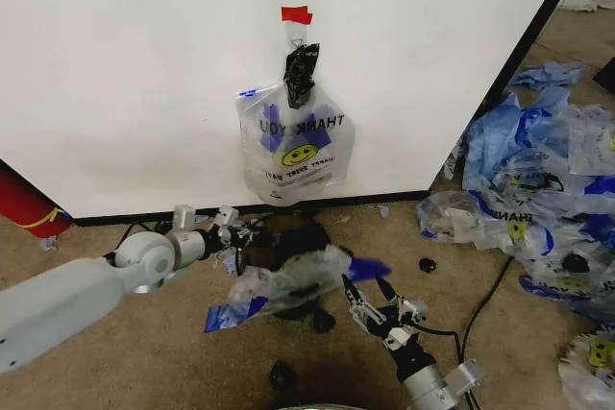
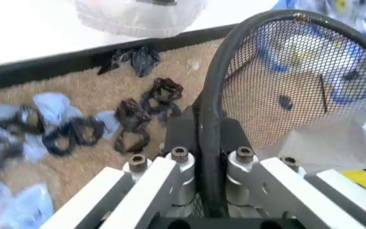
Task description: Pick up the garbage bag from the wall and place it over the trash bin.
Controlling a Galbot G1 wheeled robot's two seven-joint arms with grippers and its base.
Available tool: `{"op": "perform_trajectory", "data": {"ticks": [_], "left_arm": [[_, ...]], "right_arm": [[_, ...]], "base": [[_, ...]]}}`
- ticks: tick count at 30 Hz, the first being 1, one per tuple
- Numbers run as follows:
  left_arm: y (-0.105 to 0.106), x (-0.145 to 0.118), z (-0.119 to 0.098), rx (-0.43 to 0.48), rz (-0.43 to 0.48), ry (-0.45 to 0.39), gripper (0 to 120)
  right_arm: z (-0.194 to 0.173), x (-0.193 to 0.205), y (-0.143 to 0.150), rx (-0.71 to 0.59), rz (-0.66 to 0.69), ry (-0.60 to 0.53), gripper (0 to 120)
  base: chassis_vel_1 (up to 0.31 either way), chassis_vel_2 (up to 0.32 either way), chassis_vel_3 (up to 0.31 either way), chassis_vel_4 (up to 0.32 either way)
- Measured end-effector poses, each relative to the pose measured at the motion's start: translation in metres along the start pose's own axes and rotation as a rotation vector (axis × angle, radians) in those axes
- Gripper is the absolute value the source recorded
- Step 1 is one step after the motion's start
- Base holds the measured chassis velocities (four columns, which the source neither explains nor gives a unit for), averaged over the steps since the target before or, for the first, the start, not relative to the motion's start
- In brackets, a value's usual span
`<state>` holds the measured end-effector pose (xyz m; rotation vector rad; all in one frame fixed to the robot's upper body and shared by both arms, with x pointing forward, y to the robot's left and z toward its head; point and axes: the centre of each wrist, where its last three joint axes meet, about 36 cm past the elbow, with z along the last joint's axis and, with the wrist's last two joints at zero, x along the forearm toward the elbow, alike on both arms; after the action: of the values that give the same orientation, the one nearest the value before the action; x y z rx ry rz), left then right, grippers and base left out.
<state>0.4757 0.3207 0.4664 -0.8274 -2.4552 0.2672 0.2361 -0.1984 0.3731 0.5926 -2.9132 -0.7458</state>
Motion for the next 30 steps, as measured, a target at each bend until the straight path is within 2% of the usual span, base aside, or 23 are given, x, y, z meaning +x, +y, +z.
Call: {"op": "perform_trajectory", "data": {"ticks": [4,7,12,21,26,30], "left_arm": [[-0.026,0.017,0.000,0.102,-0.050,-0.037,2],[-0.034,0.030,-0.003,0.133,-0.085,-0.073,2],[-0.053,0.056,0.008,0.194,-0.219,-0.099,2],[-0.072,0.065,0.019,0.228,-0.336,-0.083,2],[-0.097,0.061,0.021,0.314,-0.449,-0.080,2],[-0.103,0.057,0.026,0.346,-0.498,-0.089,2]], "right_arm": [[-0.001,-0.001,0.002,-0.002,-0.006,-0.001,86],[-0.001,-0.001,0.002,-0.002,-0.009,-0.001,84],[-0.002,-0.002,0.004,-0.003,-0.016,0.001,84],[-0.003,-0.003,0.006,-0.006,-0.023,0.003,84],[-0.004,-0.003,0.005,-0.004,-0.022,0.002,84],[-0.004,-0.003,0.004,-0.004,-0.021,0.000,84]], "base": [[0.000,0.000,0.000,0.000],[0.000,0.000,0.000,0.000],[0.000,0.000,0.000,0.000],[0.000,0.000,0.000,0.000],[0.000,0.000,0.000,0.000],[0.000,0.000,0.000,0.000]]}}
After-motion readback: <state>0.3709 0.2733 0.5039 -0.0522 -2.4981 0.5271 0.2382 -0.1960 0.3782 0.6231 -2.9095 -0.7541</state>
